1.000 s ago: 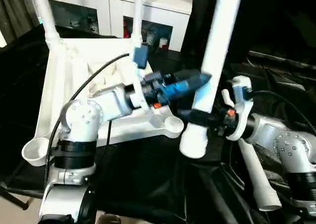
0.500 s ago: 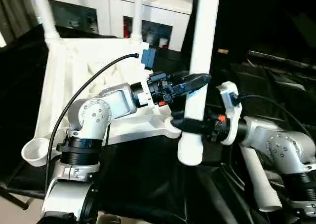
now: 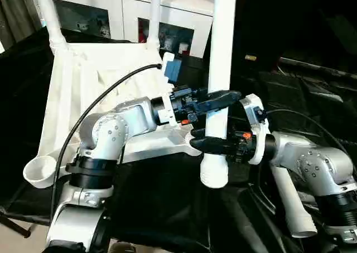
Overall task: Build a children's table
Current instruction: Insert table leg to table base
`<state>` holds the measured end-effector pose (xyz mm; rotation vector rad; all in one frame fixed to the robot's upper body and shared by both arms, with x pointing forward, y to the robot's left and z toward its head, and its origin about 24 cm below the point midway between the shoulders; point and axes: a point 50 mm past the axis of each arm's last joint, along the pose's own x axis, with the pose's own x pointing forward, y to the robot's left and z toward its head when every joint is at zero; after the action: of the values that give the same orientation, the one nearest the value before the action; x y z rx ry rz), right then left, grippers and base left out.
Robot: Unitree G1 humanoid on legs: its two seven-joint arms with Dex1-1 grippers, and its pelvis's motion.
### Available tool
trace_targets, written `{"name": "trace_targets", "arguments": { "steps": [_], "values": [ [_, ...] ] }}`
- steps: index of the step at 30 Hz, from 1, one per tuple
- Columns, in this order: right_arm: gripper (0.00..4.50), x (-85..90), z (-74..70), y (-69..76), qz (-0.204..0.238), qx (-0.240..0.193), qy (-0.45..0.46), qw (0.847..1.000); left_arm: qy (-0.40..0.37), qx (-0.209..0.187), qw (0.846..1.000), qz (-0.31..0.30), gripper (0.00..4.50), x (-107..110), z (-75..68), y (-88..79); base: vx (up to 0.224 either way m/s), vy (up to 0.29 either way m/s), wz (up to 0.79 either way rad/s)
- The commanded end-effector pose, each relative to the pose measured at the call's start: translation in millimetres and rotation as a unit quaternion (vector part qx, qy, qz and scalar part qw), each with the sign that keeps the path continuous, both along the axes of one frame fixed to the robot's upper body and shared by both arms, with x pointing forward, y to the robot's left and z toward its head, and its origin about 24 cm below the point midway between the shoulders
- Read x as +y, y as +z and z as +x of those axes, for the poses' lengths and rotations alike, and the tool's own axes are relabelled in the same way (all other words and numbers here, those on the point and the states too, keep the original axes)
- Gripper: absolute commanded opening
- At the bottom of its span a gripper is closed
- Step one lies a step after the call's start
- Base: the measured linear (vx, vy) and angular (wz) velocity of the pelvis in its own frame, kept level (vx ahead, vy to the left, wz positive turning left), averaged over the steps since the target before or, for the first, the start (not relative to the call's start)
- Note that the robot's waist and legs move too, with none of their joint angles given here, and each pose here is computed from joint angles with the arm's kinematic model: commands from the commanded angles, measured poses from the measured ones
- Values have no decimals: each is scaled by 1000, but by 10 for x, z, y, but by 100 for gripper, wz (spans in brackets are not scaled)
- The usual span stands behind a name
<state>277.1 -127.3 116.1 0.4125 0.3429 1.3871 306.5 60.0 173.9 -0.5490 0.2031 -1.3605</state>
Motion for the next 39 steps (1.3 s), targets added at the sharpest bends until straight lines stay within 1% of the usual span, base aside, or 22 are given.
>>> {"name": "trace_targets", "arguments": {
  "steps": [1, 2, 3, 5, 8, 10, 12, 14, 16, 17, 19, 20, 22, 23, 24, 26, 28, 32, 33, 36, 38, 39],
  "values": [
    [189, -17, 36, 52, -6, -18, -5, 1000, -7, -5, 1000, -7, 248, -28, -26, 25, 0, 0, 0],
    [189, -22, 38, 52, -6, -18, -5, 1000, -5, -6, 1000, -8, 241, -28, -21, 26, 0, 0, 0],
    [224, -25, 40, 55, -6, -18, -6, 1000, -5, -8, 1000, -10, 237, -25, -19, 29, 0, 0, 0],
    [259, -30, 41, 68, -2, -18, -6, 1000, -1, -10, 1000, -14, 213, -17, -7, 37, 0, 0, 0],
    [264, -27, 56, 67, -6, -19, -14, 1000, 3, -11, 1000, -20, 198, -5, 7, 51, 0, 0, 0],
    [296, -27, 63, 65, -8, -19, -17, 1000, 6, -11, 1000, -20, 190, -3, 11, 54, 0, 0, 0],
    [304, -11, 94, 83, -2, -22, -33, 999, 16, -14, 1000, -21, 187, 8, 24, 68, 0, 0, 0],
    [317, 4, 121, 101, -7, -39, -49, 998, 30, -20, 999, -20, 186, 27, 39, 84, 0, 0, 0],
    [340, 10, 192, 99, -35, -71, -98, 992, 49, -36, 998, -9, 185, 52, 59, 94, 0, 0, 0],
    [340, 14, 226, 86, -57, -91, -123, 987, 63, -41, 997, 0, 185, 62, 81, 95, 0, 0, 0],
    [353, 18, 300, 72, -80, -110, -182, 974, 92, -56, 994, 28, 185, 81, 120, 87, 0, 0, 0],
    [354, 16, 366, 73, -98, -128, -243, 956, 126, -73, 987, 68, 185, 104, 165, 64, 0, 0, 0],
    [354, 25, 397, 83, -105, -140, -283, 943, 159, -84, 979, 98, 185, 131, 204, 50, 0, 0, 0],
    [354, 37, 398, 79, -116, -148, -288, 939, 174, -80, 976, 100, 185, 141, 224, 53, 0, 0, 0],
    [354, 47, 397, 78, -122, -153, -290, 937, 181, -80, 975, 103, 185, 147, 233, 56, 0, 0, 0],
    [354, 108, 386, 85, -131, -162, -295, 932, 201, -93, 966, 133, 185, 164, 261, 61, 0, 0, 0],
    [354, 132, 395, 81, -132, -154, -309, 929, 215, -99, 961, 144, 185, 167, 274, 73, 0, 0, 0],
    [354, 182, 413, 23, -147, -165, -318, 922, 215, -99, 962, 137, 185, 141, 264, 95, 0, 0, 0],
    [326, 186, 417, 17, -149, -166, -321, 920, 215, -100, 962, 138, 185, 140, 265, 95, 0, 0, 0],
    [311, 226, 412, 17, -149, -173, -322, 919, 222, -106, 958, 147, 185, 155, 277, 82, 0, 0, 0],
    [286, 242, 405, 25, -146, -174, -322, 919, 231, -105, 955, 152, 185, 173, 295, 69, 0, 0, 0],
    [286, 242, 405, 25, -146, -174, -322, 919, 231, -105, 955, 152, 185, 173, 295, 69, 0, 0, 0]
  ]
}}
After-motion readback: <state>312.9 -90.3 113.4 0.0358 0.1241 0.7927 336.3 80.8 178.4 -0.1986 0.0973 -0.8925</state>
